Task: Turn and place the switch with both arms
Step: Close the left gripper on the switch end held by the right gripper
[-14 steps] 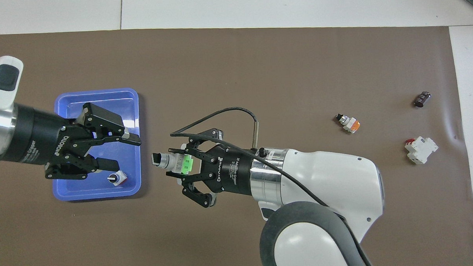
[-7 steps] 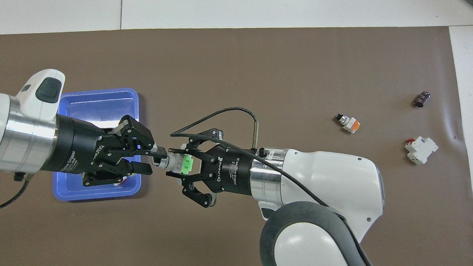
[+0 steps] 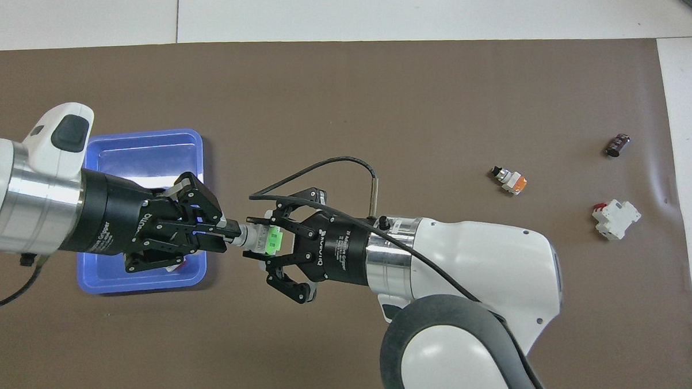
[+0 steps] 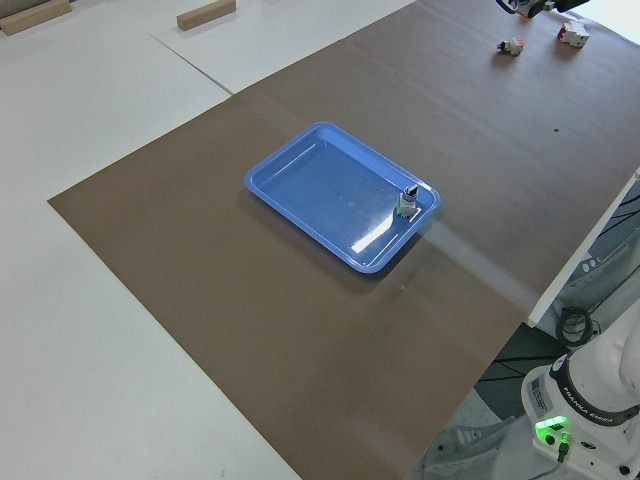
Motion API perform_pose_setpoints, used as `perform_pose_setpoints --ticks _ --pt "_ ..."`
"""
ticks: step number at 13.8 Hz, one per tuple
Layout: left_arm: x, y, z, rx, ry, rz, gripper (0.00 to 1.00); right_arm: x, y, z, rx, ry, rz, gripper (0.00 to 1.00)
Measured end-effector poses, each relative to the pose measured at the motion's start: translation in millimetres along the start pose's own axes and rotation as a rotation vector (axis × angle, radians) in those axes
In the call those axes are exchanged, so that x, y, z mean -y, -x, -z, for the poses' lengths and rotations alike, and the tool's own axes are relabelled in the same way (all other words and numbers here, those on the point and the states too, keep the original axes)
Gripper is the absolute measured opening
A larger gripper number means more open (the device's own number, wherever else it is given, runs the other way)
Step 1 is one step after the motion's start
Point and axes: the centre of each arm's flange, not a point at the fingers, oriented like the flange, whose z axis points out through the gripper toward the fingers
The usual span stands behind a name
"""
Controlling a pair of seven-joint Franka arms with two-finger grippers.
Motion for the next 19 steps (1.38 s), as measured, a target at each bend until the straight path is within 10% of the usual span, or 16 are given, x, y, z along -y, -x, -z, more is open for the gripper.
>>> perform_pose_setpoints --ticks 19 --pt "6.0 -2.9 -1.1 -0.027 0.021 0.006 0.31 -0.7 0.2 -0.7 0.000 0.002 0.000 0.41"
